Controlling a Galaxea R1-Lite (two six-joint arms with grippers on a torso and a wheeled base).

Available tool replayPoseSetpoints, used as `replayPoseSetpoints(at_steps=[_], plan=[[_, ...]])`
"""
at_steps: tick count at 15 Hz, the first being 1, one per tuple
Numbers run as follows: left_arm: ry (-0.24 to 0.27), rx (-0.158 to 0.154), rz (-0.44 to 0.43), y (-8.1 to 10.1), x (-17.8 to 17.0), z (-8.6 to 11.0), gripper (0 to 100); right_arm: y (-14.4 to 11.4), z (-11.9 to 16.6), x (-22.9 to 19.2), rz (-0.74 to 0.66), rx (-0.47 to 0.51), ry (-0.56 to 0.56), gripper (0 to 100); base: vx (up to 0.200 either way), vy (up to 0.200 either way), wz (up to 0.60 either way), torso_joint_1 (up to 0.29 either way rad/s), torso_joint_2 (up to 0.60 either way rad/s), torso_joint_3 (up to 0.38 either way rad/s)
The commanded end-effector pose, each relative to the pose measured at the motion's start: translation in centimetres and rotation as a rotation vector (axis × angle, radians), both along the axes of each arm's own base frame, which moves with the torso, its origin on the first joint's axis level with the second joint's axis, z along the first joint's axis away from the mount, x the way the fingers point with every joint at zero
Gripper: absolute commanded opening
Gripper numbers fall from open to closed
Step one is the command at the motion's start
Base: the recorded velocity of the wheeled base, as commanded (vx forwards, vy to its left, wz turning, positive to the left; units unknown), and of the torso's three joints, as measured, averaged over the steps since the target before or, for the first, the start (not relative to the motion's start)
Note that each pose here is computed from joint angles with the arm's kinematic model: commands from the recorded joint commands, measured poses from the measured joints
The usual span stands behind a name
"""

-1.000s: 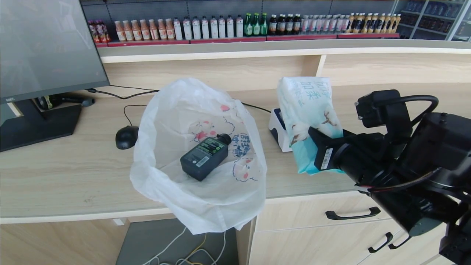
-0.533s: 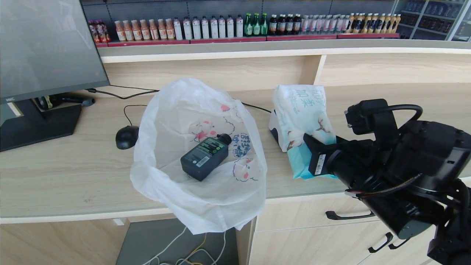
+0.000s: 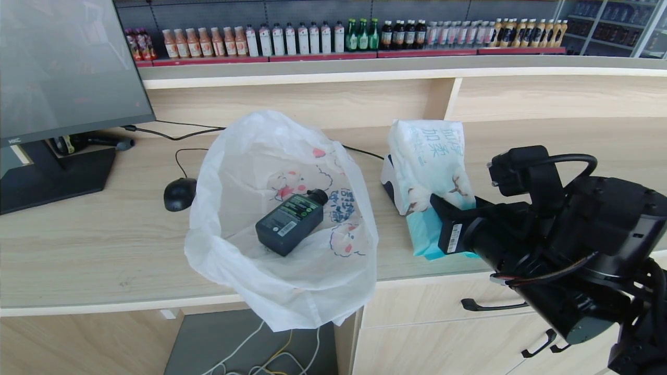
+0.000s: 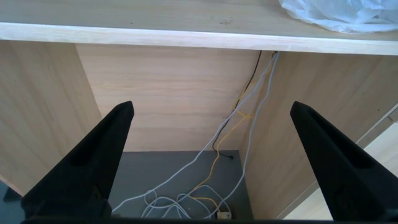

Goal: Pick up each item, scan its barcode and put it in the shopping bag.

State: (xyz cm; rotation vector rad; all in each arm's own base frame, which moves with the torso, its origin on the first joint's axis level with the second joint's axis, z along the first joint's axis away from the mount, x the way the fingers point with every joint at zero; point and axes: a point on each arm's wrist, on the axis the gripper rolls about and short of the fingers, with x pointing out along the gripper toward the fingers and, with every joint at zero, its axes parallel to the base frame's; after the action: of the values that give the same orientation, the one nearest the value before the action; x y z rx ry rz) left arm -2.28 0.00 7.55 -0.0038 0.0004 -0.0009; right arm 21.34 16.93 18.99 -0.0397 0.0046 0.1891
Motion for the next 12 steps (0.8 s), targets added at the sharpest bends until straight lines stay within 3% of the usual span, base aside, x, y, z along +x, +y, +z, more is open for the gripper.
replayPoseSetpoints(at_steps=[1, 12], plan=[[0.000, 0.001, 0.001, 0.0, 0.0, 0.0, 100, -0.1, 0.2, -0.1, 0.000, 0.003, -0.005, 0, 0.000, 0.000, 0.00, 0.000, 0.00, 0.000], [0.000, -0.001, -0.001, 0.0, 0.0, 0.0, 100, -1.0, 1.5, -1.7, 0.012, 0.027, -0.046, 0, 0.000, 0.000, 0.00, 0.000, 0.00, 0.000]])
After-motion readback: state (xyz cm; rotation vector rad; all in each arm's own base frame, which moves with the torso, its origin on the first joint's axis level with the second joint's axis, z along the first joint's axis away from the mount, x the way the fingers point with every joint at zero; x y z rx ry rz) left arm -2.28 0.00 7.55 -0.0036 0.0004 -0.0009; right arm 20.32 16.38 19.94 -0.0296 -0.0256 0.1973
